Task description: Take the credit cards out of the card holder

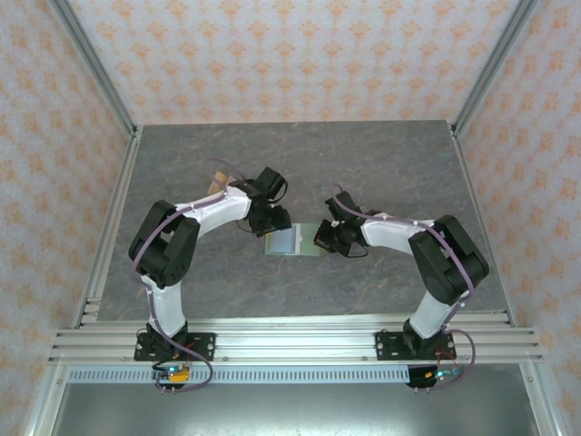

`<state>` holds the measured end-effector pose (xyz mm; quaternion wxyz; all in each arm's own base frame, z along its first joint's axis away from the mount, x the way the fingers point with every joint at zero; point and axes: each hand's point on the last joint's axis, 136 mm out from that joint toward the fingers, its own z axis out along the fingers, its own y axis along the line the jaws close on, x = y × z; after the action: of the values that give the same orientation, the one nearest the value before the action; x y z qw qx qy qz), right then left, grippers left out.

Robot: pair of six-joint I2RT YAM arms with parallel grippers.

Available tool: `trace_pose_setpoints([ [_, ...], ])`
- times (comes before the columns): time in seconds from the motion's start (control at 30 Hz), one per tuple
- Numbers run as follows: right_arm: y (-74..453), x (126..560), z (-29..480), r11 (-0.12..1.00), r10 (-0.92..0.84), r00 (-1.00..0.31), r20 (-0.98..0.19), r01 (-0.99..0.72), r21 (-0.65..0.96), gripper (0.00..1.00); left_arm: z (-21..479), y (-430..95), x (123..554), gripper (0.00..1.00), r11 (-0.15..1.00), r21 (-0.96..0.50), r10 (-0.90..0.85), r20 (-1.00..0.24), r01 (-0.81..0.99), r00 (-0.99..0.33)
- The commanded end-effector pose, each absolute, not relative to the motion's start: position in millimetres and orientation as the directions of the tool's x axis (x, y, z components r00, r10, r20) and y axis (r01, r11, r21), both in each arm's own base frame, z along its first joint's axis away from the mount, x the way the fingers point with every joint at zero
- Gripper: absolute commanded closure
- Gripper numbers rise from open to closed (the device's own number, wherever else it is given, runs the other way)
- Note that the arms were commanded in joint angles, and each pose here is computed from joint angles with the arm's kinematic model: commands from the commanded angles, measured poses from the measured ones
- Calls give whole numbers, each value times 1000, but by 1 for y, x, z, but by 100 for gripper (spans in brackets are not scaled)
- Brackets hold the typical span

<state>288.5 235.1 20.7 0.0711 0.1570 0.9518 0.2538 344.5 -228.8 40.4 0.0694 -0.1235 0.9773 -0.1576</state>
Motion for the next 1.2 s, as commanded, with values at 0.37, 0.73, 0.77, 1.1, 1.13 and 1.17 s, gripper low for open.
trace_pose_setpoints([
  [0.37, 220, 279, -7, 868, 329, -944, -26, 291, 401, 100, 32, -251, 334, 52, 904, -394, -193, -32, -165, -981],
  [0.73, 220, 280, -8, 867, 332, -943, -23, 296, 400, 100, 51, -269, 336, 48, 869, -483, -141, -33, -108, -989],
  [0.77, 221, 280, -7, 867, 331, -943, -24, 294, 403, 100, 52, -271, 336, 48, 864, -493, -138, -32, -105, -990],
  [1.1, 222, 284, 4, 856, 339, -939, -51, 286, 429, 100, 78, -294, 343, 48, 776, -626, -143, -51, -80, -988],
  [1.13, 222, 286, 7, 853, 343, -938, -58, 285, 438, 100, 80, -297, 343, 48, 767, -636, -142, -52, -77, -988],
  [1.17, 222, 287, 10, 847, 350, -935, -66, 285, 449, 100, 81, -301, 344, 48, 758, -648, -143, -52, -76, -988],
])
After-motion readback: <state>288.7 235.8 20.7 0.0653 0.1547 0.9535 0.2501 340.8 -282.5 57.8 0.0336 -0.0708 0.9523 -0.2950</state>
